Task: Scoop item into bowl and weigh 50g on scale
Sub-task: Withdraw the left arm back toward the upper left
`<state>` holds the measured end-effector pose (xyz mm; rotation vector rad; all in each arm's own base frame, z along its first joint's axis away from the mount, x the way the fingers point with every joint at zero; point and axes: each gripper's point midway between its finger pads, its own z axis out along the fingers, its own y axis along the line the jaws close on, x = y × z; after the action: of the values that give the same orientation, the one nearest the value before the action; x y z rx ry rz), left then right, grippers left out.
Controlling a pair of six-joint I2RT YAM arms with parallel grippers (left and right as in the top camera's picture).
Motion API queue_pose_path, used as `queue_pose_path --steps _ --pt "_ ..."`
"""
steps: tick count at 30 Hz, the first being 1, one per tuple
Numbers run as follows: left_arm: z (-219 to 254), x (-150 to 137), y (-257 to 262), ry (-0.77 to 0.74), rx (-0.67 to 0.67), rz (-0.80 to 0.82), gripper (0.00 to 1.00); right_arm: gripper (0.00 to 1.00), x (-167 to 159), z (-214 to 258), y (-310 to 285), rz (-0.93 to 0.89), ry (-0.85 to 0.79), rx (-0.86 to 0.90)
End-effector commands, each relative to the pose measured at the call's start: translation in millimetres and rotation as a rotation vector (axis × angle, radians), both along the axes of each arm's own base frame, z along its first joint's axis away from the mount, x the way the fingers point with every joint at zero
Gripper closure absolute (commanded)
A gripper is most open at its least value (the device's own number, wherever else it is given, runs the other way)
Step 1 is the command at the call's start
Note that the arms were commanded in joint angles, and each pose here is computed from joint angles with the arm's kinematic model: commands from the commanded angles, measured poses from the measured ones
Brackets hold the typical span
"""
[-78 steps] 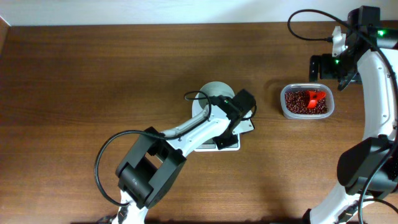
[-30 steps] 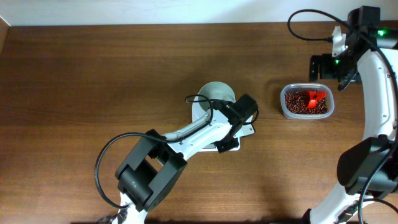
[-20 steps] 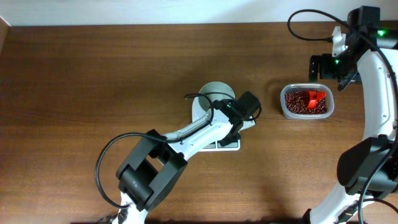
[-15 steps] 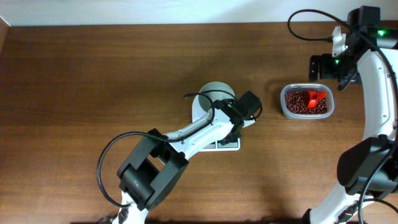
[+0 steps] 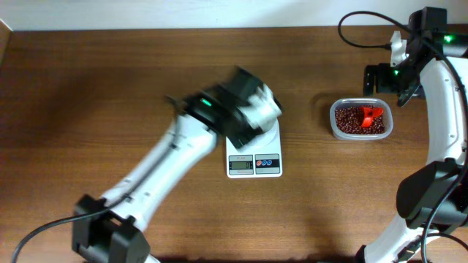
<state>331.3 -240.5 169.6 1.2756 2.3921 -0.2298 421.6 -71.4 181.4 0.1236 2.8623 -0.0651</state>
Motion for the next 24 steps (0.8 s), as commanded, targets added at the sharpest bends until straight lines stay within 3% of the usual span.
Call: queue_pose_path --steps 1,2,5,10,16,24 --pt "60.1 86.9 81.0 -0.161 -0.179 0.383 1.00 0.01 1.9 1.7 -2.0 -0.007 -0.005 -0.008" --pt "70.3 116.2 118.5 -0.217 -0.237 0.527 1.00 0.01 1.9 1.7 -2.0 -0.007 -0.005 -0.008" --pt "86.9 156.3 194.3 -0.320 -0.323 0.762 1.00 0.01 1.9 1.7 -2.0 -0.007 -0.005 -0.008" --pt "92.8 167.5 281.7 -0.375 -0.363 0.988 0.98 0.01 1.9 1.7 -2.0 -0.007 -0.005 -0.008" --pt "86.4 161.1 258.6 -0.280 -0.438 0.958 1.00 0.01 1.9 1.7 -2.0 -0.007 -0.005 -0.008" --pt "80.2 156.8 239.6 -0.247 -0.419 0.932 0.95 0.01 1.9 1.7 -2.0 -0.007 -0.005 -0.008"
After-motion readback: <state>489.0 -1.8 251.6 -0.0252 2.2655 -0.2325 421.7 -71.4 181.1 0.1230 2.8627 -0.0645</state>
